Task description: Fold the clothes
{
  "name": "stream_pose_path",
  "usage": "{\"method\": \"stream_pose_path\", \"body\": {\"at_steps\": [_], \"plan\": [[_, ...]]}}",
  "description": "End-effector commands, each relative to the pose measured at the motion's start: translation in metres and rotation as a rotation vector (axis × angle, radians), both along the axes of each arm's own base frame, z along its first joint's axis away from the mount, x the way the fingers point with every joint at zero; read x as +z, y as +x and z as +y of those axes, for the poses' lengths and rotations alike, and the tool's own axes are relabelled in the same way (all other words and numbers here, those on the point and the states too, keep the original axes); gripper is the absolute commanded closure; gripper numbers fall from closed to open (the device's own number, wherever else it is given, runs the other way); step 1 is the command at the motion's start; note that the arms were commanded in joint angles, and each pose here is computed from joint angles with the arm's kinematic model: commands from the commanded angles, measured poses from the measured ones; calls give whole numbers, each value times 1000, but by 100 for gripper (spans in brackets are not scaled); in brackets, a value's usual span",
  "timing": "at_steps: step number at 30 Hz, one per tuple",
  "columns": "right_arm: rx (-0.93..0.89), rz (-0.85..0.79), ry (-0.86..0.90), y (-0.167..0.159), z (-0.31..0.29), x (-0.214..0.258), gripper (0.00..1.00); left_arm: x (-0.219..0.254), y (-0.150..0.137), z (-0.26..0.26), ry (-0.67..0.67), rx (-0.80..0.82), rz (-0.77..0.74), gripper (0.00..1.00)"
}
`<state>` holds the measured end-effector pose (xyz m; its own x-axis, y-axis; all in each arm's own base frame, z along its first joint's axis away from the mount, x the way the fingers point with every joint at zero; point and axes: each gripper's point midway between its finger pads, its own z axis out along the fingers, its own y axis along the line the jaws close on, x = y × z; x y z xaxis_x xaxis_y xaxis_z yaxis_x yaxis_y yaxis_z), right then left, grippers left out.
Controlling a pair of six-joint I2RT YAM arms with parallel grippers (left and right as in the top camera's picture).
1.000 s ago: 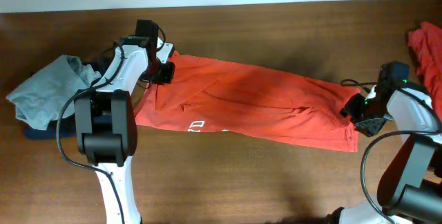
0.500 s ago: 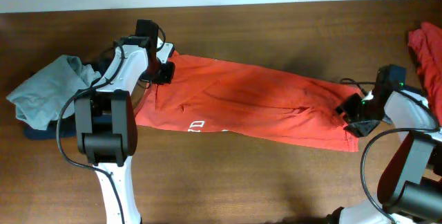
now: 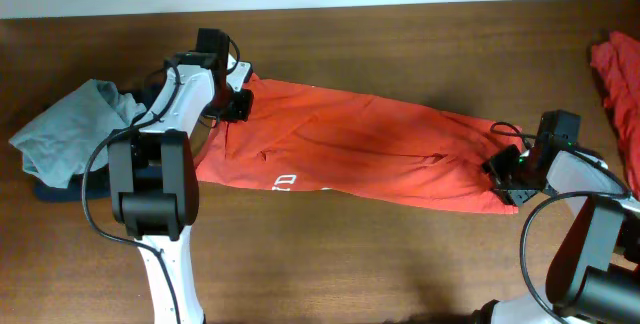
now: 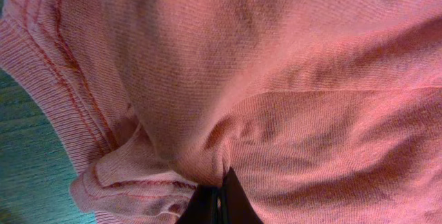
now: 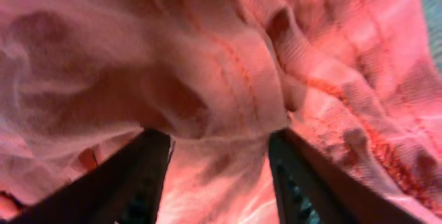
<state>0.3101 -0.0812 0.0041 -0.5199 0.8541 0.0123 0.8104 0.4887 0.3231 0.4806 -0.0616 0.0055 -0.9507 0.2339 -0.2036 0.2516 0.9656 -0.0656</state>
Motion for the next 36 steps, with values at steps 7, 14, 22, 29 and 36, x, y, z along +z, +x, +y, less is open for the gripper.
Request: {"method": "stream_pose_path", "body": {"at_steps": [7,14,22,29,36], "plan": [[76,2,21,-9,-5,17,37,-25,-7,5,21,1,55,99],[31,-37,1,3,-11,20,34,-25,-7,5,21,1,57,99],[-33,-81,-5,16,-18,23,35,-25,-8,5,22,1,62,99],[-125,-20,-2,8,-21,9,48,-25,-8,5,22,1,62,99],[-112,33,1,4,-17,-9,65,-25,-8,5,22,1,62,99]]}}
